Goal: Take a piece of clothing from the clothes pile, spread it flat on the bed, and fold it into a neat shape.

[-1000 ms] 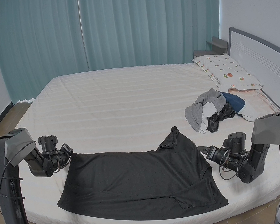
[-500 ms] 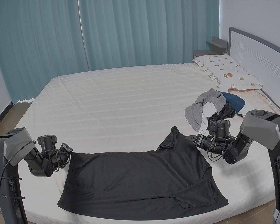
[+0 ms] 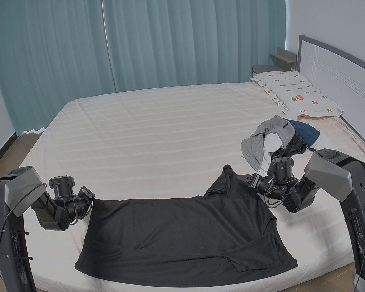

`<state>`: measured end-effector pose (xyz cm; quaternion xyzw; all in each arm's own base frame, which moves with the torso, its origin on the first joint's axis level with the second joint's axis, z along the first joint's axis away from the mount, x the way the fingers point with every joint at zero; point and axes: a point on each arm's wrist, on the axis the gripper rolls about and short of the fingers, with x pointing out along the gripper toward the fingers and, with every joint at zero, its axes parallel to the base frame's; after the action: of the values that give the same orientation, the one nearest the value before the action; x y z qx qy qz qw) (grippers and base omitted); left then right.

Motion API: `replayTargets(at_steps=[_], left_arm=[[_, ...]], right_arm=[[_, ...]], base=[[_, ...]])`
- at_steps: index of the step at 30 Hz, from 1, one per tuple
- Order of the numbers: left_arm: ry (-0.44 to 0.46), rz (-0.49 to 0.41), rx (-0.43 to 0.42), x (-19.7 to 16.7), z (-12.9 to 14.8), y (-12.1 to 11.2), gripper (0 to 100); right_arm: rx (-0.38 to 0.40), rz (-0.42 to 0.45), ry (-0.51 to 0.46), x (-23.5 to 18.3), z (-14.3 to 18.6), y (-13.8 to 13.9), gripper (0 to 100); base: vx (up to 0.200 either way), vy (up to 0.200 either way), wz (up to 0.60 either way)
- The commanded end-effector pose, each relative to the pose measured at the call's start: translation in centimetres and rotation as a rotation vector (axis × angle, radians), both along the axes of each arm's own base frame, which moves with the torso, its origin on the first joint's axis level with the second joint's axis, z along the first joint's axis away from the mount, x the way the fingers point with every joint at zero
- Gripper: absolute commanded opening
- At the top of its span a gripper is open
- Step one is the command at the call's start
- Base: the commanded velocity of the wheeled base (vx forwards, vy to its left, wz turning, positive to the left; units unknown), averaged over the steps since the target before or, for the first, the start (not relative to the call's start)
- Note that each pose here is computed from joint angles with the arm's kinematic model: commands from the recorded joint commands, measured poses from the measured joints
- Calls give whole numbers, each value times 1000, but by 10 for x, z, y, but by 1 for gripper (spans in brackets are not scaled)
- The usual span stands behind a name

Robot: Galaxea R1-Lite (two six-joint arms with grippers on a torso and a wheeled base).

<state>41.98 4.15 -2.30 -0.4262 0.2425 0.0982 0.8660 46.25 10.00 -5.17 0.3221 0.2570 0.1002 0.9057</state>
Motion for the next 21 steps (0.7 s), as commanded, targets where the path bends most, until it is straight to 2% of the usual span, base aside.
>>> replayTargets(at_steps=[1,9,16,20,21], left_arm=[[0,1,0,0,0,0,0],[-2,3,-5,0,1,1,0],[-18,7,-4,1,6,1,0],[-73,48,-47,1,21,4,0],[-92,68,-82,0,24,4,0]], right_arm=[[3,0,4,0,-2,0,0],[1,6,15,-4,-1,2,0],[10,-19,-34,-4,20,-6,0],[8,-54,-64,-9,23,-6,0],[1,-72,-96,-11,22,-5,0]], base=[[0,0,0],[0,0,0],[0,0,0],[0,0,0],[0,0,0]])
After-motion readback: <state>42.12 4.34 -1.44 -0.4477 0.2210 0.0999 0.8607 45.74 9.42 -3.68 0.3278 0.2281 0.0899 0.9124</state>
